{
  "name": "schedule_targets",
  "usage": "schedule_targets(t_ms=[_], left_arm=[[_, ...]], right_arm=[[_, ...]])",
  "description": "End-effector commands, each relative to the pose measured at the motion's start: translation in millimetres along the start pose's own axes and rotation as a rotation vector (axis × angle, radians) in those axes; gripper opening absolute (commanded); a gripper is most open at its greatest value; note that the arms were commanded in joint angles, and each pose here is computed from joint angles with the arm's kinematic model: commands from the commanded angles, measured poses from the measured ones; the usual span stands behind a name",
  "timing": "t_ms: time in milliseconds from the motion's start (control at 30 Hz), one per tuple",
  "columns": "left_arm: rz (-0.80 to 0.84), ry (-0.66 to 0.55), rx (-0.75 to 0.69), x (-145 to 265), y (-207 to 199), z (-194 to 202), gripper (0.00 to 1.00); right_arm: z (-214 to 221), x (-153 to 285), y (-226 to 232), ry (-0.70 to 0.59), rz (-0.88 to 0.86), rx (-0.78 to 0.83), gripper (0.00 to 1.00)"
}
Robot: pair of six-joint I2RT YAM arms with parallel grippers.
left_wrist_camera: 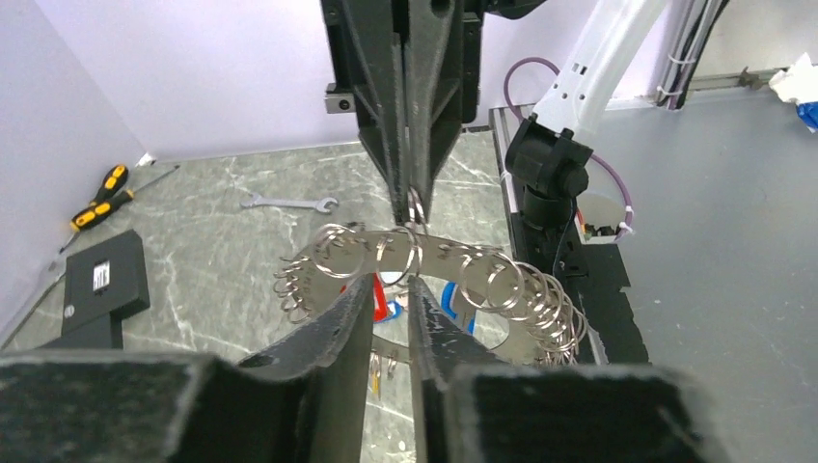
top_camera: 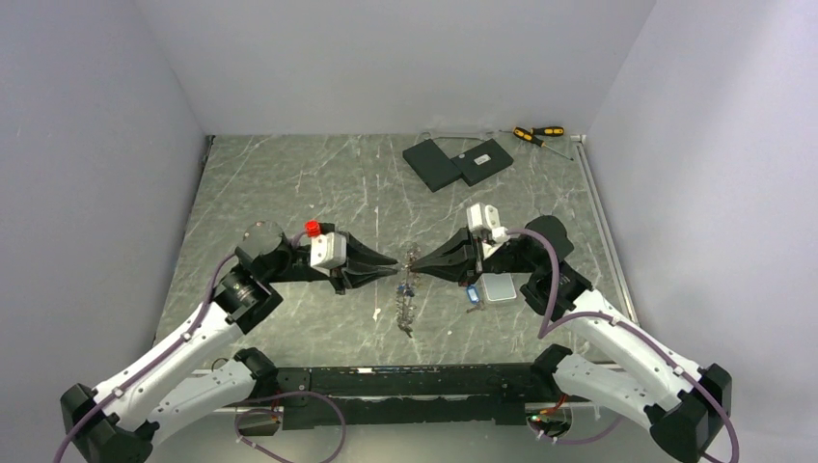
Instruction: Put the keys on the keyring
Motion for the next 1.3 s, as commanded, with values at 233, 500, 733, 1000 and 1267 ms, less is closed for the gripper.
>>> schedule_targets(t_ms=[233, 500, 733, 1000, 1267], left_arm=[[0.107, -0.086, -0.020, -11.7, -1.5, -8.3, 0.10], [0.122, -0.085, -0.001, -13.4, -2.8, -7.9, 0.03], [0.113, -0.078, 0.001, -11.6, -3.9, -6.0, 0.01], [0.109, -0.080, 0.011, -10.5, -5.6, -11.6, 0.00], [0.015, -0.068, 0.215, -15.8, -1.1, -23.4, 0.00]], right_arm=[[-22.7, -3.1, -5.2, -0.176, 0.029, 0.098, 0.00], [-18.0, -5.8, -8.9, -0.218, 0.065, 0.069, 0.00], [-20.6, -4.9, -12.3, -0.251, 0.147, 0.041, 0.00], [-21.2, -3.2, -10.8, -0.253, 0.159, 0.036, 0.00], [-22.5, -4.0, -15.1, -0.151, 0.129, 0.079, 0.00]])
Point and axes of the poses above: each gripper's point midway between its finger pads, its own x axis back along the fingers, its own y axis along the line the jaws close on, z = x × y, the point moved 10 cm from there along x, back along the fingers, and after that the axes turned 8 degrees about x, right-handed, at the moved point
